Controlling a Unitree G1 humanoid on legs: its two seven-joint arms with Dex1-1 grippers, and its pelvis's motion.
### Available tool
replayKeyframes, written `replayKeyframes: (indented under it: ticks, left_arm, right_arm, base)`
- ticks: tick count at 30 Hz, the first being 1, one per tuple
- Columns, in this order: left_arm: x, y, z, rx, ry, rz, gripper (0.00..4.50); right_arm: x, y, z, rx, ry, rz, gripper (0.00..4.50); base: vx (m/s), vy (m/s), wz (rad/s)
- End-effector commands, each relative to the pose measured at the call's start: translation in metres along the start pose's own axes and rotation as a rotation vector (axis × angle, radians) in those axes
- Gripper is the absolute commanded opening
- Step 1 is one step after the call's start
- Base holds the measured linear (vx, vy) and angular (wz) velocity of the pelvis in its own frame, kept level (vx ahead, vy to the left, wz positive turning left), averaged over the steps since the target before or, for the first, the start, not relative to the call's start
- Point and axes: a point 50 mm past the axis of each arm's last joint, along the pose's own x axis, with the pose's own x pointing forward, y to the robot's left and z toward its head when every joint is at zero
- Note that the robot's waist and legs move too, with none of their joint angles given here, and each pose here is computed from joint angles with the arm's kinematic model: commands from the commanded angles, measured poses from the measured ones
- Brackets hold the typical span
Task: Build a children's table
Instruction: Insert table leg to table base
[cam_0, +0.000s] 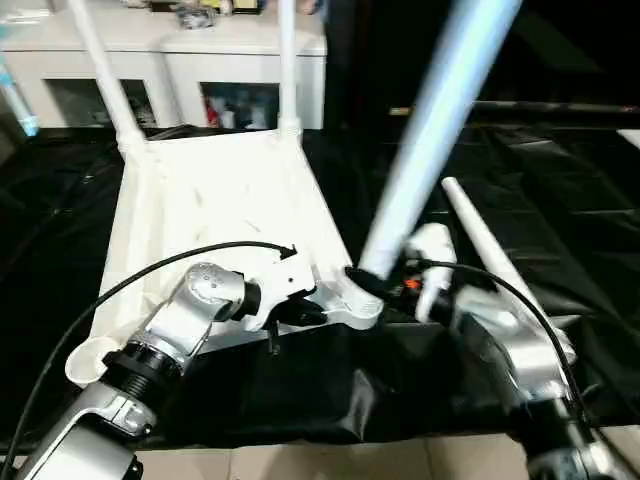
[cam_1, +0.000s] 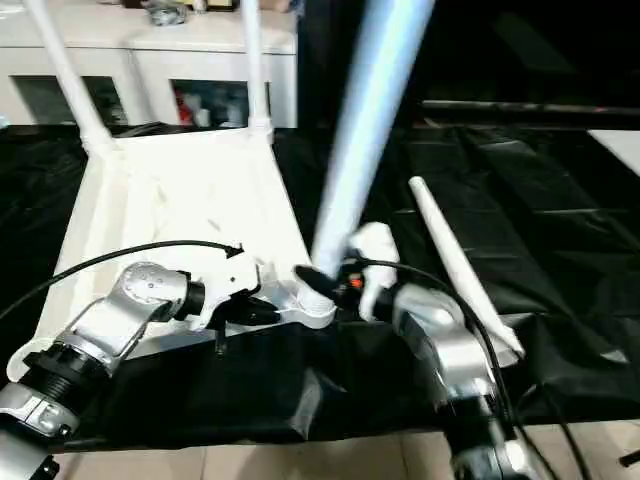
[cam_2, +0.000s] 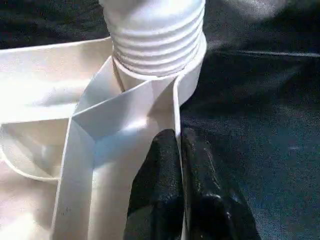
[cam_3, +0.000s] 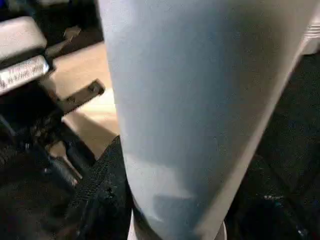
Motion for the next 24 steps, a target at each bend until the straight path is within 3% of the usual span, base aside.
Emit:
replayKeyframes:
  ticks: [1,9,12,17,24]
  left_arm:
    - [-0.001,0.002,0.012,0.065,-0.012,0.004,0.0]
    - [0.0,-0.002,0.011,0.103,-0.027,-0.026,0.0]
    - [-0.003,-0.015,0.017,0.145,-0.106,-0.159,0.0]
    - [-0.006,-0.029,0.016,0.174,-0.116,-0.282,0.0]
    - [-0.007,-0.022,0.012,0.179,-0.089,-0.224,0.0]
  right_arm:
    - [-0.002,0.009,-0.048,0.104,0.215,0.034,1.89]
    - [-0.006,0.008,-0.056,0.11,0.241,0.075,1.89]
    - [-0.012,0.011,-0.055,0.115,0.212,0.162,1.89]
    - [-0.021,0.015,-0.057,0.114,0.203,0.241,1.89]
    - [-0.026,0.017,-0.063,0.095,0.217,0.27,1.89]
  base:
    - [0.0,0.0,0.0]
    - [0.0,0.0,0.0]
    - [0.0,0.0,0.0]
    - [0.0,0.0,0.0]
    - [0.0,0.0,0.0]
